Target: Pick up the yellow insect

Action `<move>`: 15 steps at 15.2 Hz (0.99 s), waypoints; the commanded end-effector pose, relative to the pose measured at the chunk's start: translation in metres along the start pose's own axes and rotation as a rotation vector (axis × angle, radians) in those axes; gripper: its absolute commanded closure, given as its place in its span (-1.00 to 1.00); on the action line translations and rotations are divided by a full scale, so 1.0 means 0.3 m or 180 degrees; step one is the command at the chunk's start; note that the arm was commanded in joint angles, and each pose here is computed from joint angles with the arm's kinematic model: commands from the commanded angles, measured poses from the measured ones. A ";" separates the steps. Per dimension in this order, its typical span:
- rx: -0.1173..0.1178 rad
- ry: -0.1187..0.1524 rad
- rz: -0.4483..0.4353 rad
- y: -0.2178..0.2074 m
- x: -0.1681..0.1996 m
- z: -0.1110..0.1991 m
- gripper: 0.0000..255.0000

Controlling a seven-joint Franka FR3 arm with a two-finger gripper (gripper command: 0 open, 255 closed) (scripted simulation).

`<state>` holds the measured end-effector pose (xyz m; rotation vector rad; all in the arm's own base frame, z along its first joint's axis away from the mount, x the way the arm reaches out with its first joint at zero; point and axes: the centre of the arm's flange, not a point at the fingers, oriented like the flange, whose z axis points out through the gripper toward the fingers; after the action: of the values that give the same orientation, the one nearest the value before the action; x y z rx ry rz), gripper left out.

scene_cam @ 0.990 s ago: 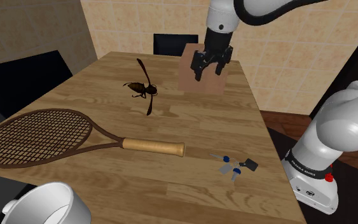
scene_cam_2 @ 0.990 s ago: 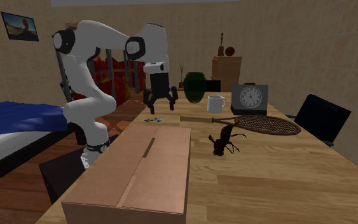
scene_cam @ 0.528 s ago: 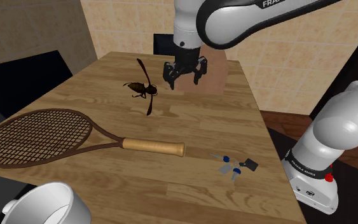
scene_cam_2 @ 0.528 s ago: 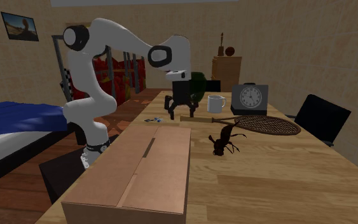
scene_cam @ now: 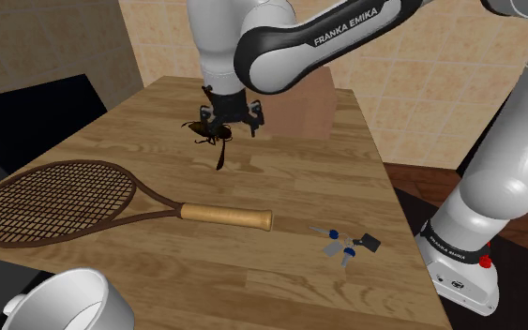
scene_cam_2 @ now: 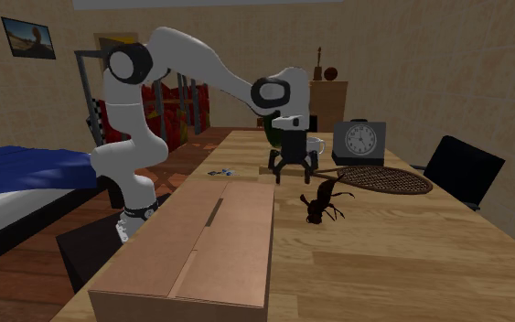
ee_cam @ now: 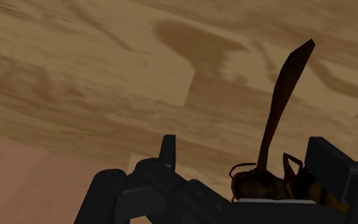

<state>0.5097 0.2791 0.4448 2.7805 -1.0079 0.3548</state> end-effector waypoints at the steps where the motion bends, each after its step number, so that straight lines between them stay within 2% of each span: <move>1: -0.0065 0.0066 0.0203 -0.090 0.026 0.038 -1.00; 3: -0.0106 0.0098 0.0313 -0.145 0.041 0.061 -1.00; 10: -0.0106 0.0098 0.0313 -0.154 0.005 0.189 -1.00; 12: -0.0106 0.0098 0.0313 -0.154 0.005 0.189 -1.00; 13: -0.0106 0.0098 0.0313 -0.153 0.004 0.190 1.00; 15: -0.0106 0.0098 0.0313 -0.151 0.004 0.191 1.00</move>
<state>0.5496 0.2996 0.3873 2.6938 -1.1355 0.3889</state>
